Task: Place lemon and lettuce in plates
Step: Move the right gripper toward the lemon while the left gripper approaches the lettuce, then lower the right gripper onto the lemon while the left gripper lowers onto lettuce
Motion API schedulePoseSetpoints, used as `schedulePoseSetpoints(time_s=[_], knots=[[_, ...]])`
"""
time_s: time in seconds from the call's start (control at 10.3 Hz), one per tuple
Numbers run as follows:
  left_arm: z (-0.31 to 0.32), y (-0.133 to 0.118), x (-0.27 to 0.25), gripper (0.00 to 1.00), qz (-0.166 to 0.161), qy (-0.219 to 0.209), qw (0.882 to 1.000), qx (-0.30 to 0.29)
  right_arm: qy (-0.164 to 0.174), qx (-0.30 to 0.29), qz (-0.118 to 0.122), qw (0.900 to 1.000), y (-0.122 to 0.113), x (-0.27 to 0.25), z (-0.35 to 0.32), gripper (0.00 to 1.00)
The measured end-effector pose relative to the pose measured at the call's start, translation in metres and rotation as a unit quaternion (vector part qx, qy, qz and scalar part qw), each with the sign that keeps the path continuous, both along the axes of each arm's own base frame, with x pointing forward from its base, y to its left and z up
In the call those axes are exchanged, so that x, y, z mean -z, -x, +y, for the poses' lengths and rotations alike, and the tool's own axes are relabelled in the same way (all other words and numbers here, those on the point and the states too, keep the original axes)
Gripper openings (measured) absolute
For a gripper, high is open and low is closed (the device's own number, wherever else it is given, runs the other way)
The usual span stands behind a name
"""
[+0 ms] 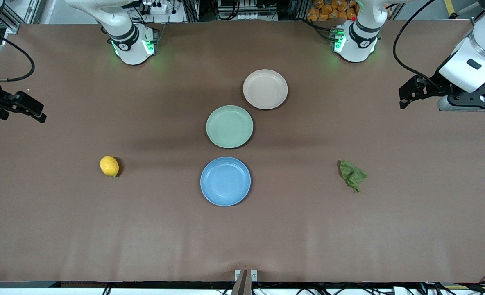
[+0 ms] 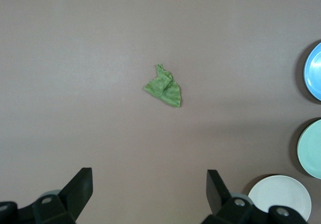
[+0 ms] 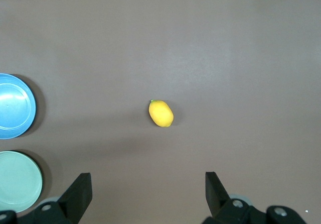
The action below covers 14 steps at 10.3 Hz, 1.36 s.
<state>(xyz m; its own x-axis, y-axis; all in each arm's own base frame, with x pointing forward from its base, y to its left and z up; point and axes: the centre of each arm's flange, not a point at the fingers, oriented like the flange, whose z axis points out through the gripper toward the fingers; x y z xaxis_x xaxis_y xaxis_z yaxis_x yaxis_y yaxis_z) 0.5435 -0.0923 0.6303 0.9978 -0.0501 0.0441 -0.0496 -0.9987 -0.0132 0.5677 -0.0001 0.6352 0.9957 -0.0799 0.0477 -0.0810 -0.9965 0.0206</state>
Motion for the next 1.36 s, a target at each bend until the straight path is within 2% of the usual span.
schedulePoseSetpoints(time_s=[0.49,0.87,1.07,1.36], knots=[[0.000,-0.001,0.001,1.00,0.002,0.000,1.000,0.000,0.000,-0.002,0.000,1.000,0.000,0.000,0.000,1.00],[0.000,-0.013,0.024,1.00,0.021,0.000,1.000,-0.001,0.000,-0.003,0.008,1.000,-0.001,0.008,0.000,1.00],[0.000,-0.029,0.047,1.00,0.022,0.005,0.999,-0.023,0.000,-0.004,0.009,1.000,-0.007,0.035,0.001,1.00],[-0.003,-0.062,0.111,1.00,0.041,0.012,0.997,-0.065,0.000,-0.007,0.000,1.000,-0.018,0.114,0.002,1.00]])
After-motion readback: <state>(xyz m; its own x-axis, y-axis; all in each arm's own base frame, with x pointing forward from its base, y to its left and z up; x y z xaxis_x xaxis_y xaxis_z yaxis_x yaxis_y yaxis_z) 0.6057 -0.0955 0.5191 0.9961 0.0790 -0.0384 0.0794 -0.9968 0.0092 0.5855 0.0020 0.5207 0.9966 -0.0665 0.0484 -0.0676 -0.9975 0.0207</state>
